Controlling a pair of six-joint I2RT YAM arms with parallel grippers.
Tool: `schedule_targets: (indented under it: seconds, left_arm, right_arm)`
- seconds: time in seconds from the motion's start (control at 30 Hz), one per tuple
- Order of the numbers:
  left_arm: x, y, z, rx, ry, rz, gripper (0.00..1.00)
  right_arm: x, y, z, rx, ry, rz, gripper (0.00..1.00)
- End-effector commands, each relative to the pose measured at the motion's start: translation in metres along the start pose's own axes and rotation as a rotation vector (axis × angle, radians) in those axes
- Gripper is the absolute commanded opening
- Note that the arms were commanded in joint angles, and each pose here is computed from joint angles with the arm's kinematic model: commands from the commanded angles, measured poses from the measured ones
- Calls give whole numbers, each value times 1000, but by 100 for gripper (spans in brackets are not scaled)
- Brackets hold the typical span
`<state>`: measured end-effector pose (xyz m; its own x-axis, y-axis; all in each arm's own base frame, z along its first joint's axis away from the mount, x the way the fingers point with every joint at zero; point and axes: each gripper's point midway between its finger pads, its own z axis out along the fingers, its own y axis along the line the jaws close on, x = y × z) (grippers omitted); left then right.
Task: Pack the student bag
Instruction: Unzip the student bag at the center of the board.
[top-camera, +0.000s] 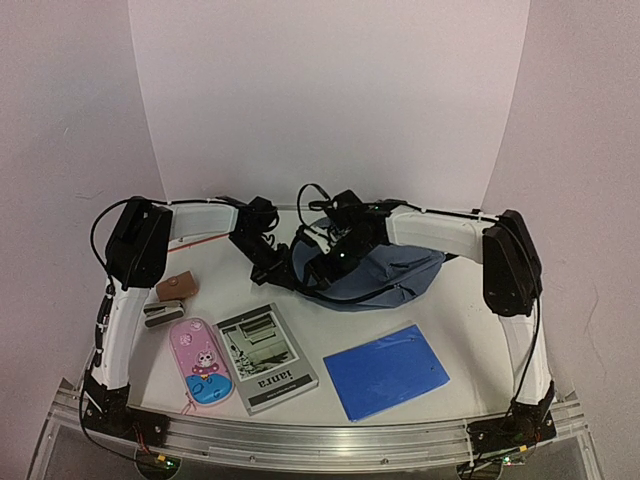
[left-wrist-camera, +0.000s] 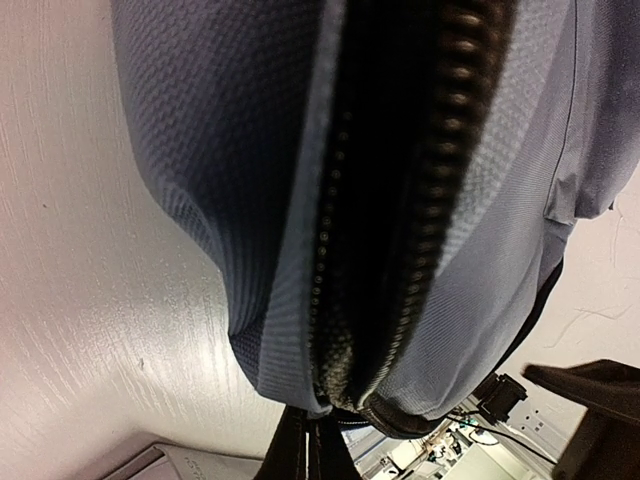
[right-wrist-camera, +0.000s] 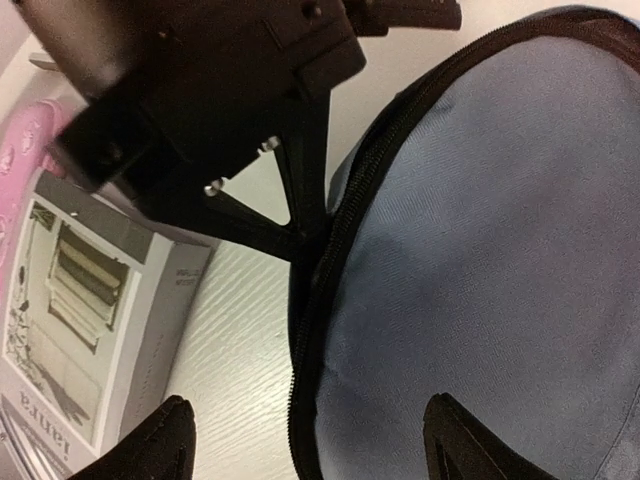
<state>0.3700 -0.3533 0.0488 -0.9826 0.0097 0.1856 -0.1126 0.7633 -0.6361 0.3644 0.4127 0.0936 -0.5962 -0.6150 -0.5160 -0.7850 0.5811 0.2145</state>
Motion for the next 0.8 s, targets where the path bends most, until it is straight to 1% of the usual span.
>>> schedule_targets:
  seconds: [0.0, 0.1, 0.27, 0.37, 0.5, 0.53, 0.57, 0.6, 0.67, 0.73, 0.77]
  left_arm:
    - [0, 1, 3, -2, -3, -2, 0]
    - [-1, 1, 4, -1, -2, -3, 0]
    - [0, 2, 6, -1, 4, -5, 0]
    - [1, 3, 7, 0, 8, -6, 0]
    - [1, 4, 8, 4, 11, -7, 0]
    - [1, 4, 8, 4, 12, -9, 0]
    - [1, 4, 8, 5, 12, -10, 0]
    - [1, 4, 8, 6, 13, -11, 0]
    - [0, 3, 8, 13, 10, -11, 0]
    - [1, 3, 9, 16, 16, -11, 0]
    - [2, 4, 11, 14, 23, -11, 0]
  right_arm:
    - [-19, -19, 10, 123, -65, 22, 77]
    - [-12, -27, 23, 159, -48, 23, 76]
    - [4, -29, 42, 150, -8, 29, 74]
    - [10, -30, 46, 152, 6, 30, 72]
    - [10, -29, 46, 146, 7, 15, 73]
    - [9, -28, 46, 146, 4, 8, 68]
    - [7, -28, 45, 148, -1, 2, 60]
    - [4, -28, 43, 153, -6, -2, 50]
    - [-2, -28, 36, 164, -21, -16, 27]
    - [-7, -23, 23, 145, -31, -29, 9]
    - [-10, -19, 15, 132, -38, -39, 2]
